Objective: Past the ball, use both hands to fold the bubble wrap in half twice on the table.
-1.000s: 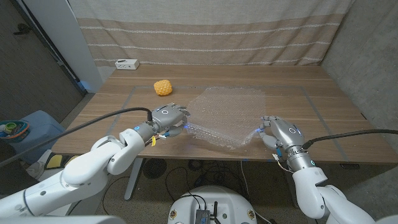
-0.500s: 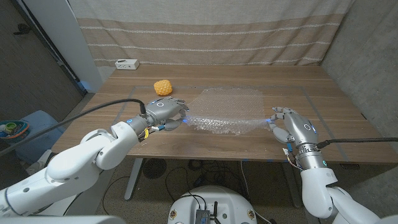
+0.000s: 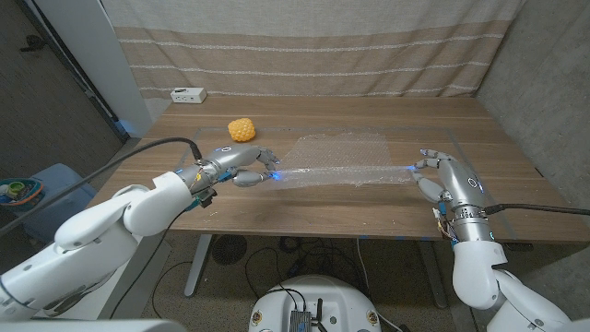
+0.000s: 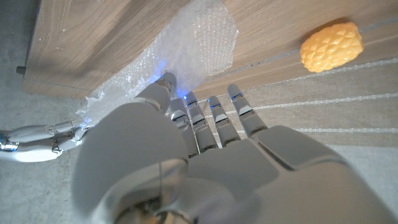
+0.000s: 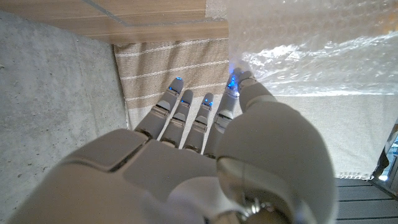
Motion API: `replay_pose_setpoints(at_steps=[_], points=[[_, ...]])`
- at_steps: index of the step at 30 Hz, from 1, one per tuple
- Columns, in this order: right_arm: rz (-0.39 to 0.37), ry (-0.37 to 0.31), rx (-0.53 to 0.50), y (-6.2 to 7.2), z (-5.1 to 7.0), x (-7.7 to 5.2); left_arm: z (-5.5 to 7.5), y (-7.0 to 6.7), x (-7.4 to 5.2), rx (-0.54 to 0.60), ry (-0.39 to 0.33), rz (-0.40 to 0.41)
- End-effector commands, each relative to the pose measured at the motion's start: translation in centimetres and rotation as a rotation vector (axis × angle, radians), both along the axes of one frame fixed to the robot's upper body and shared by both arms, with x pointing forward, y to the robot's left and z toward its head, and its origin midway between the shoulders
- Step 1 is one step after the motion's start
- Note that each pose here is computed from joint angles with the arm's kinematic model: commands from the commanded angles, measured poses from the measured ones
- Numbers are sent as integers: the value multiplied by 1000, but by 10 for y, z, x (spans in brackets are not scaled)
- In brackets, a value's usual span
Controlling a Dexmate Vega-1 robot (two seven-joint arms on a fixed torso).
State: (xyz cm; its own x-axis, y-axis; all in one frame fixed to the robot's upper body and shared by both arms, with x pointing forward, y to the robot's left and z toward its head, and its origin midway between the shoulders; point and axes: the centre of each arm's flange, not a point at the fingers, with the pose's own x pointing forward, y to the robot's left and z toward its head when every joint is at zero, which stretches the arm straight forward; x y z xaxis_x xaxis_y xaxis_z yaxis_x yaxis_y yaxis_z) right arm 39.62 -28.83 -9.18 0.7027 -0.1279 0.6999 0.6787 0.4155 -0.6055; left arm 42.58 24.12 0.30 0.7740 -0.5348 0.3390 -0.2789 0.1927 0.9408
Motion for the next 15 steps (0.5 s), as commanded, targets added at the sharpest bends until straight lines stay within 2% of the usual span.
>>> replay_pose_setpoints(at_steps=[1,6,11,15], points=[[48,-65,43,-8,22,23,19,9,14,-110,116,-117],[71,-86,33,-5,33,36,30,8,18,-104,91,-105],[95,-114,45,-4,41,45,39,11,24,-129,104,-120],[101,-133,37,-3,53,56,48,13,30,-133,99,-108]])
